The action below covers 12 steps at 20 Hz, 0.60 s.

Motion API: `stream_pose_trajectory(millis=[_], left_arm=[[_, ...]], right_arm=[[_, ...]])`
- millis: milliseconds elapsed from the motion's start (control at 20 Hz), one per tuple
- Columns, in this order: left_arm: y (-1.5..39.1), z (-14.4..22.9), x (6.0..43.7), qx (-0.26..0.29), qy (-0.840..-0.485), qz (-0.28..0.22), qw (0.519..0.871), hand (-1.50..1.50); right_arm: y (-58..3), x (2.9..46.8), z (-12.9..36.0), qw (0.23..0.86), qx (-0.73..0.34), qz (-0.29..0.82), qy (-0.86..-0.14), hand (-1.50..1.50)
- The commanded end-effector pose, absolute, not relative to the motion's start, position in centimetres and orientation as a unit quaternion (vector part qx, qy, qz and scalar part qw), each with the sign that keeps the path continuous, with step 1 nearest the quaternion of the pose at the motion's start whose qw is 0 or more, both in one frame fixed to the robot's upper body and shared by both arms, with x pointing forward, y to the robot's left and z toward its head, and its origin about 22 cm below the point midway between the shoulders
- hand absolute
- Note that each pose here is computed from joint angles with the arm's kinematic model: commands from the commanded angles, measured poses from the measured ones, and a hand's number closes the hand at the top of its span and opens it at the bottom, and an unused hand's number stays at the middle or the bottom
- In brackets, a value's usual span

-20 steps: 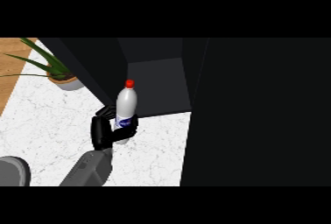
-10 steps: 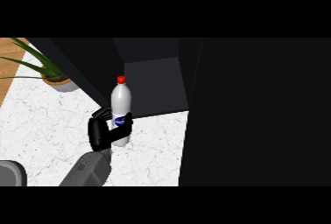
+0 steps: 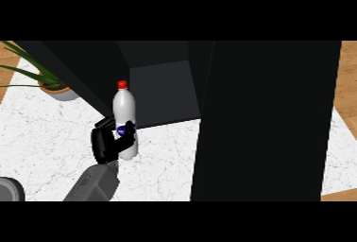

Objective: Pick up the bottled water, place it into the cabinet and close the cabinet

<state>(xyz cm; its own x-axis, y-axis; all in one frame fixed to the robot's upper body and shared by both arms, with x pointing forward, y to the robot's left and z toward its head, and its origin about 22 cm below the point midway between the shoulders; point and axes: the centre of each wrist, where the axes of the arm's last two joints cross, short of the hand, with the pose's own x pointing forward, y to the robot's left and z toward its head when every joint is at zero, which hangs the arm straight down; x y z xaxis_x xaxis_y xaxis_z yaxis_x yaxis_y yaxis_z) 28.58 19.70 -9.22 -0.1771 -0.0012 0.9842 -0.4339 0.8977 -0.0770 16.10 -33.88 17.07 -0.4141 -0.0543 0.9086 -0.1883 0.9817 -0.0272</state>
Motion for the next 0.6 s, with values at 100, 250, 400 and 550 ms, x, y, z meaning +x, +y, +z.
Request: stream_pose_trajectory(millis=[100, 250, 400, 550], left_arm=[[14.4, -3.2, 35.1, 0.08, -0.76, 0.145, 0.628, -1.5], [15.4, -3.7, 34.8, 0.091, -0.762, 0.147, 0.623, -1.5], [15.1, -3.2, 34.9, 0.096, -0.767, 0.153, 0.616, -1.5], [15.5, -3.1, 34.9, 0.098, -0.766, 0.154, 0.617, -1.5]], right_arm=[[-33.8, 16.4, 17.3, 0.535, 0.084, 0.068, -0.838, -1.5], [-33.9, 16.7, 17.1, 0.529, 0.088, 0.066, -0.842, -1.5], [-34.0, 16.7, 17.3, 0.529, 0.091, 0.07, -0.841, -1.5], [-34.4, 17.0, 17.1, 0.535, 0.091, 0.074, -0.837, -1.5]])
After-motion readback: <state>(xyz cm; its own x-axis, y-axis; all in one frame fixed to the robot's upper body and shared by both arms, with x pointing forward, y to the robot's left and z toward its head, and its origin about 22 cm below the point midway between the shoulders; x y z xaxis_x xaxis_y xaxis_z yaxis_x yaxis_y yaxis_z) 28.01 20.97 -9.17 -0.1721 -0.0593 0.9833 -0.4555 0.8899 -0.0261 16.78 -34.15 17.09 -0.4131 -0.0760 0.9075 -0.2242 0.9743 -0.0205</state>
